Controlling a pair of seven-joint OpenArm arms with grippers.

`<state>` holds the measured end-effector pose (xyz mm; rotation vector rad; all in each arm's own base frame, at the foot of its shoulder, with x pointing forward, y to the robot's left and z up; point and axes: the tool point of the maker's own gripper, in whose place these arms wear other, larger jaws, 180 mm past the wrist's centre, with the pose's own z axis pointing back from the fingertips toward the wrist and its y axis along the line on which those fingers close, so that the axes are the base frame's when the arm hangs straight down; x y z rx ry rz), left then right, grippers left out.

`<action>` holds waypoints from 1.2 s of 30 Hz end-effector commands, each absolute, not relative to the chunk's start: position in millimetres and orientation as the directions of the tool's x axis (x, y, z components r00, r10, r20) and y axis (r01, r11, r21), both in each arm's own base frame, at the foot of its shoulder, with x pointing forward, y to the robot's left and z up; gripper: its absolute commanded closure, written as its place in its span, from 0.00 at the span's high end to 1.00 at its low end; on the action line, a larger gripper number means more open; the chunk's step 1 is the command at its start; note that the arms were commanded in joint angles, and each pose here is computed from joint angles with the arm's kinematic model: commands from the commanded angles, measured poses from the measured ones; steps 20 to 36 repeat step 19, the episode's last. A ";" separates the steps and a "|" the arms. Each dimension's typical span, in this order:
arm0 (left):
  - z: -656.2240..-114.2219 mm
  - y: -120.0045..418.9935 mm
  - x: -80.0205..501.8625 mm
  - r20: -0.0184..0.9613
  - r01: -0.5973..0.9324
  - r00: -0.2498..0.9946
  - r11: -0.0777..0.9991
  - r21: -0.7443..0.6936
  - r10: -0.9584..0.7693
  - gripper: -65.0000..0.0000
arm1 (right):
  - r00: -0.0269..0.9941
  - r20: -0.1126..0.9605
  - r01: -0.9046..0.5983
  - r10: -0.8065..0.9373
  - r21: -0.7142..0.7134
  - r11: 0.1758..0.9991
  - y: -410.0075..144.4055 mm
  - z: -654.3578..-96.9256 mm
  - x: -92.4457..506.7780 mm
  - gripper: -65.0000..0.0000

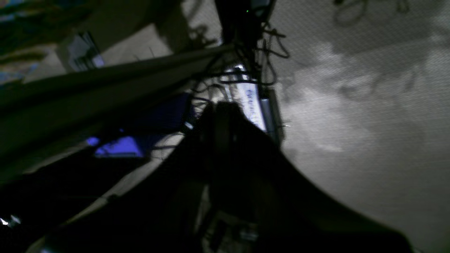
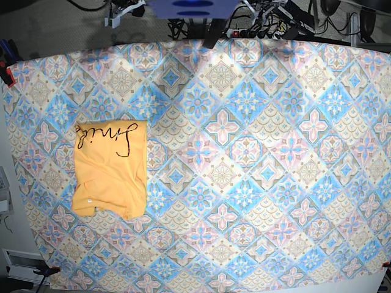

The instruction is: Fold the T-shirt properly

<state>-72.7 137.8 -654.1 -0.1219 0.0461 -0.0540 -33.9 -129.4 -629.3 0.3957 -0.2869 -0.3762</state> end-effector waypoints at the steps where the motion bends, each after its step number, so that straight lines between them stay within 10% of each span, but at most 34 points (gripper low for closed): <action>1: -653.9 132.5 -78.0 -0.050 0.079 0.995 0.989 -0.128 -0.086 0.18 | 0.887 0.208 0.292 -0.412 0.438 0.850 -127.8 -628.3 -27.5 0.00; 36: -657.0 152.3 -54.0 -0.022 0.165 0.986 0.984 -0.064 -0.166 0.18 | 0.867 0.165 0.320 -0.470 0.538 0.780 -53.5 -626.8 -10.5 0.00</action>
